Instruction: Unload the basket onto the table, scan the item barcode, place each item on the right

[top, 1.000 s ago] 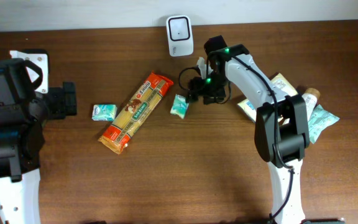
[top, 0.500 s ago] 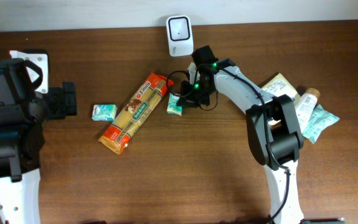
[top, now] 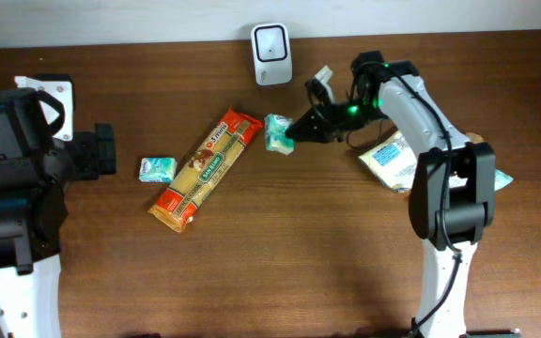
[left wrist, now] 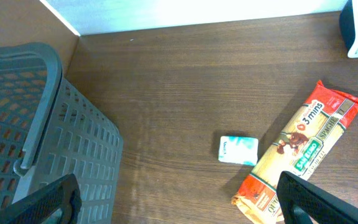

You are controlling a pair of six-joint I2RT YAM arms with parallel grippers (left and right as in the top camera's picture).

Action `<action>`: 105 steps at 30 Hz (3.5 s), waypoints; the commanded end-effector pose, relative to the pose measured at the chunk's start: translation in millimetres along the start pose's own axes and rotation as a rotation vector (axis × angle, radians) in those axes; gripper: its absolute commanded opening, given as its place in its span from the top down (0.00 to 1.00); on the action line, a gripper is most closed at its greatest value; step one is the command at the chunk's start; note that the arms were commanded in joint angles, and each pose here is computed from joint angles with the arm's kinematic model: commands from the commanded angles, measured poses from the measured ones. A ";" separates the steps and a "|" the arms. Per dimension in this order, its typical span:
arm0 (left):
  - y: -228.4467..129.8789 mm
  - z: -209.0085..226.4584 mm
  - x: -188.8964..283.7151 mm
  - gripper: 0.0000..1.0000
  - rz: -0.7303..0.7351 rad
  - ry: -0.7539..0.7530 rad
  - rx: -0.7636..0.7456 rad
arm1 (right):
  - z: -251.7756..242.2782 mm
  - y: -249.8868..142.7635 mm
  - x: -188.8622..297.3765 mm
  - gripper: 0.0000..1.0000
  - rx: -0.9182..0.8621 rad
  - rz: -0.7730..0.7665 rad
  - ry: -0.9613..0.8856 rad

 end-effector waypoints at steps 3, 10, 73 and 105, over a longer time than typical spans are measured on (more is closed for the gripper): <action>0.6 1.7 2.3 0.01 -0.007 0.006 0.016 | 34.7 -0.1 7.7 0.96 0.133 -0.024 -0.071; 0.6 1.7 2.3 0.01 -0.007 0.006 0.016 | 107.4 42.3 24.4 0.96 0.219 -0.462 -0.982; 0.6 1.7 2.3 0.01 -0.007 0.006 0.016 | -57.1 59.6 24.9 0.46 -0.267 -0.542 -1.194; 0.6 1.7 2.3 0.01 -0.007 0.006 0.016 | -106.8 68.5 -2.9 0.48 -0.593 -0.645 -1.042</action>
Point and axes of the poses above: each gripper's point midway between its finger pads, its own x axis back along the fingers, its own z axis along the line the jaws close on, y = z × x, the point moved 7 cm from there along x, back along the fingers, and after that the axes turned 12 degrees about -x, right-handed, at the moved point
